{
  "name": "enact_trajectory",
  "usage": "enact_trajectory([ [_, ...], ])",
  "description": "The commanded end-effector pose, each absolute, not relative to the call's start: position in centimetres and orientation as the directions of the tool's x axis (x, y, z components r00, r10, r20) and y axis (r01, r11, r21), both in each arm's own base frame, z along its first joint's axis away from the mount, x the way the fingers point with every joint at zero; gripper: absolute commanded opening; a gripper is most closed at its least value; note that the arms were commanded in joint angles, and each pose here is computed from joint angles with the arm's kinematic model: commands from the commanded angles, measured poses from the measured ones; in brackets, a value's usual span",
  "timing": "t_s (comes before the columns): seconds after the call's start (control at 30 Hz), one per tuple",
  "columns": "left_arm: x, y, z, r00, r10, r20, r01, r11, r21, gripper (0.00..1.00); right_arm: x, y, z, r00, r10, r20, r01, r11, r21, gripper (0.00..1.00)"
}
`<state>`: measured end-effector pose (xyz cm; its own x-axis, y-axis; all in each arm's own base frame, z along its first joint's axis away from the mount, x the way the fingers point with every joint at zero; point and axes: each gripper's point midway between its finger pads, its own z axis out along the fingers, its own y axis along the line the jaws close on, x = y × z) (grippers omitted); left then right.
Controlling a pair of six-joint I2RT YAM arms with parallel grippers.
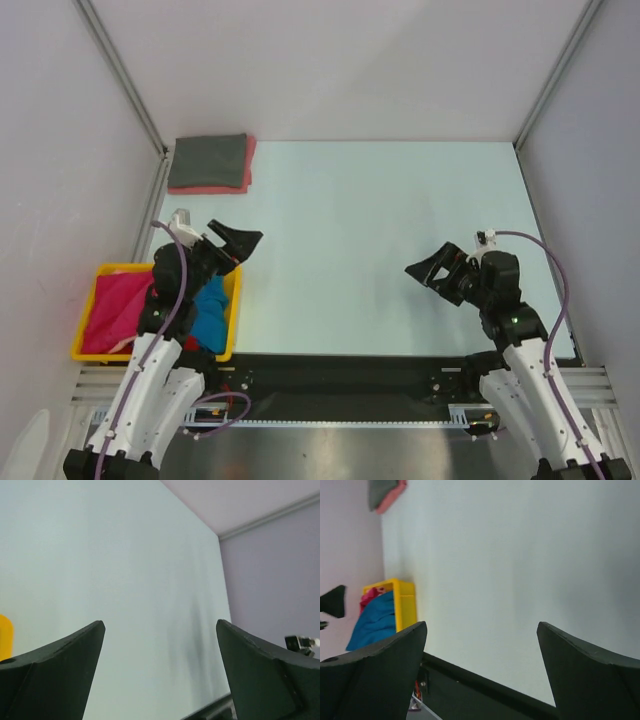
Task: Fold and stack the t-shirts
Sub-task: Grab the tshirt from the pile
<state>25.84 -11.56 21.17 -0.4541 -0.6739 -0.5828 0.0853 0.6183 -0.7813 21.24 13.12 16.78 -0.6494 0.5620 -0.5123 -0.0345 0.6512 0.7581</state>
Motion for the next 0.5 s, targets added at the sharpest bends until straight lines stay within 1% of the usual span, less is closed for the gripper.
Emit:
enact_trajectory([
  [0.0,26.7,-8.3,21.3,-0.38,-0.625,-0.682,-0.028,0.745,-0.667,1.0,20.8,10.7,14.7,-0.688,0.515,-0.512,0.104,0.768,0.632,1.0],
  [0.03,26.7,-8.0,22.2,-0.358,-0.62,-0.698,-0.02,0.753,-0.658,1.0,21.1,10.6,16.3,-0.678,0.518,-0.522,0.096,0.767,0.635,1.0],
  [0.07,26.8,-6.7,22.7,-0.307,-0.653,-0.693,-0.082,0.743,-0.664,1.0,20.6,10.0,15.7,-0.699,0.532,-0.478,0.162,0.769,0.619,1.0],
  [0.1,26.1,-5.9,22.5,-0.305,-0.692,-0.654,-0.169,0.715,-0.678,1.0,20.5,9.3,15.5,-0.696,0.551,-0.459,0.216,0.771,0.599,1.0],
  [0.13,25.9,-4.9,22.4,-0.273,-0.731,-0.626,-0.246,0.682,-0.689,1.0,20.5,8.8,16.6,-0.673,0.597,-0.436,0.271,0.748,0.605,1.0],
  [0.17,25.5,-4.2,22.2,-0.259,-0.762,-0.594,-0.3,0.648,-0.7,1.0,19.6,7.6,15.6,-0.668,0.638,-0.385,0.37,0.732,0.572,1.0],
  [0.2,25.3,-4.4,22.3,-0.283,-0.743,-0.607,-0.28,0.669,-0.688,1.0,19.4,7.6,15.6,-0.68,0.633,-0.37,0.369,0.732,0.573,1.0],
  [0.23,25.3,-4.8,22.3,-0.316,-0.711,-0.628,-0.248,0.701,-0.669,1.0,19.2,8.0,15.7,-0.715,0.574,-0.4,0.298,0.767,0.568,1.0],
  [0.27,25.4,-5.0,21.6,-0.368,-0.658,-0.657,-0.225,0.748,-0.624,1.0,19.3,8.6,15.9,-0.725,0.557,-0.405,0.26,0.766,0.588,1.0],
  [0.33,24.6,-4.6,20.2,-0.442,-0.624,-0.644,-0.284,0.779,-0.56,0.98,19.1,9.2,16.1,-0.739,0.538,-0.405,0.226,0.764,0.604,0.98],
  [0.37,22.9,-3.6,17.8,-0.497,-0.626,-0.601,-0.394,0.78,-0.487,0.97,19.0,9.2,15.9,-0.746,0.531,-0.402,0.223,0.768,0.6,0.97],
  [0.4,22.4,-1.6,17.4,-0.463,-0.64,-0.613,-0.495,0.76,-0.421,0.92,19.0,9.4,15.7,-0.759,0.516,-0.396,0.219,0.776,0.591,0.97],
  [0.43,21.6,-0.7,16.9,-0.449,-0.662,-0.601,-0.56,0.732,-0.388,0.87,18.9,9.4,15.7,-0.769,0.497,-0.403,0.205,0.788,0.58,0.98],
  [0.47,20.3,-0.2,16.0,-0.478,-0.656,-0.584,-0.595,0.731,-0.334,0.84,19.0,9.4,15.9,-0.769,0.488,-0.413,0.2,0.796,0.571,0.98],
])
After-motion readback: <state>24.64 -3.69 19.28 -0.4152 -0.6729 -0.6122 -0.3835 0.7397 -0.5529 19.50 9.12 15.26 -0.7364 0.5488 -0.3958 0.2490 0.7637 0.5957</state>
